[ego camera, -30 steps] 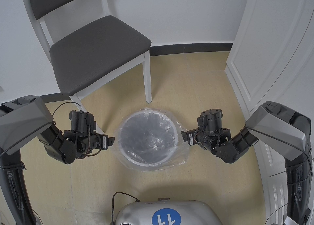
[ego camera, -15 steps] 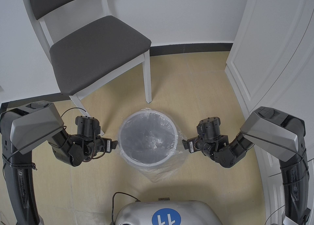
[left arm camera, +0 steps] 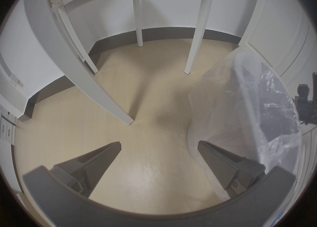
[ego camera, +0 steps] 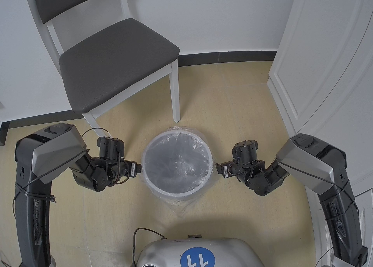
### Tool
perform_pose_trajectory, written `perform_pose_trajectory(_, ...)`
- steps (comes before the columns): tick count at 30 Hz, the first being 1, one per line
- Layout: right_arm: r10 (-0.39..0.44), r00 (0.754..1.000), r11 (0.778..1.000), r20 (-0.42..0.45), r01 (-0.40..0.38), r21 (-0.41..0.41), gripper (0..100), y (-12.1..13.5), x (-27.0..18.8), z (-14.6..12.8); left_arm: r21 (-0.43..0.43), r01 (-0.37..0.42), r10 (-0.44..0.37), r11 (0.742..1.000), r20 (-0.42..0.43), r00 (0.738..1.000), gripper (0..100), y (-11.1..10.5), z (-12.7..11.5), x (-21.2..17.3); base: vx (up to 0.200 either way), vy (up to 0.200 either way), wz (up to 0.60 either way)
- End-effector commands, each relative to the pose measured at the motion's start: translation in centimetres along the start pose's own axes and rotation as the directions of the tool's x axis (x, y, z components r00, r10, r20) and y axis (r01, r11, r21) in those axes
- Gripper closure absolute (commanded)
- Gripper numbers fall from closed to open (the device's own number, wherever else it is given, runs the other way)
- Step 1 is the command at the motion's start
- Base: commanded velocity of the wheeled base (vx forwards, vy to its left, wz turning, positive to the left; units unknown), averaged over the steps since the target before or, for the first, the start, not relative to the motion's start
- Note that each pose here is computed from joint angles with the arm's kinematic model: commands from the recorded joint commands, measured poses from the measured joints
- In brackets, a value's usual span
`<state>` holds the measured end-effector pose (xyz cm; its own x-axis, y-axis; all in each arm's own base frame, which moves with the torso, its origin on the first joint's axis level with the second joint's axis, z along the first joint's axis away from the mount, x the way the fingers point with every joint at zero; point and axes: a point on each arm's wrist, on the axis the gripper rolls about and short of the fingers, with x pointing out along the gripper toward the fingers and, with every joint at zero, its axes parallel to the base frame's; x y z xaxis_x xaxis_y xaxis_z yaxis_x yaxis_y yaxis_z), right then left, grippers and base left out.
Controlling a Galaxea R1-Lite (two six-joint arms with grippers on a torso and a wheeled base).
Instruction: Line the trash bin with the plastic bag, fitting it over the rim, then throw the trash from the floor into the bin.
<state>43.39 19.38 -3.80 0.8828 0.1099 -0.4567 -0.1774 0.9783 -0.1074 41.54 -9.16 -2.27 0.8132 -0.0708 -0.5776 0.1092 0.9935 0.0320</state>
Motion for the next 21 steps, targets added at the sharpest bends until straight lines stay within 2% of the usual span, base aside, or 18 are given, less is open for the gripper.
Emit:
perform_pose_trajectory(1, -0.01, 1.0, 1.0, -0.01, 0.01, 0.006, 0, -0.2, 2.0, -1.5, -0.007, -0.015, 0.015, 1.0, -0.014, 1.0, 0, 0.5, -0.3, 1.5, 0.0, 0.0, 0.0)
perform_pose_trajectory(13, -0.002, 0.999, 1.0, 0.039, 0.001, 0.021, 0, -0.1, 2.1, -0.1, -0.016, -0.024, 0.024, 1.0, -0.014, 1.0, 0, 0.8, 0.3, 1.9, 0.0, 0.0, 0.0)
perform_pose_trajectory(21, -0.016, 0.997, 0.999, 0.069, 0.013, 0.034, 0, -1.9, -2.2, 3.8, -0.03, -0.049, 0.049, 0.998, -0.004, 0.999, 0, 2.7, 1.7, -2.5, 0.0, 0.0, 0.0)
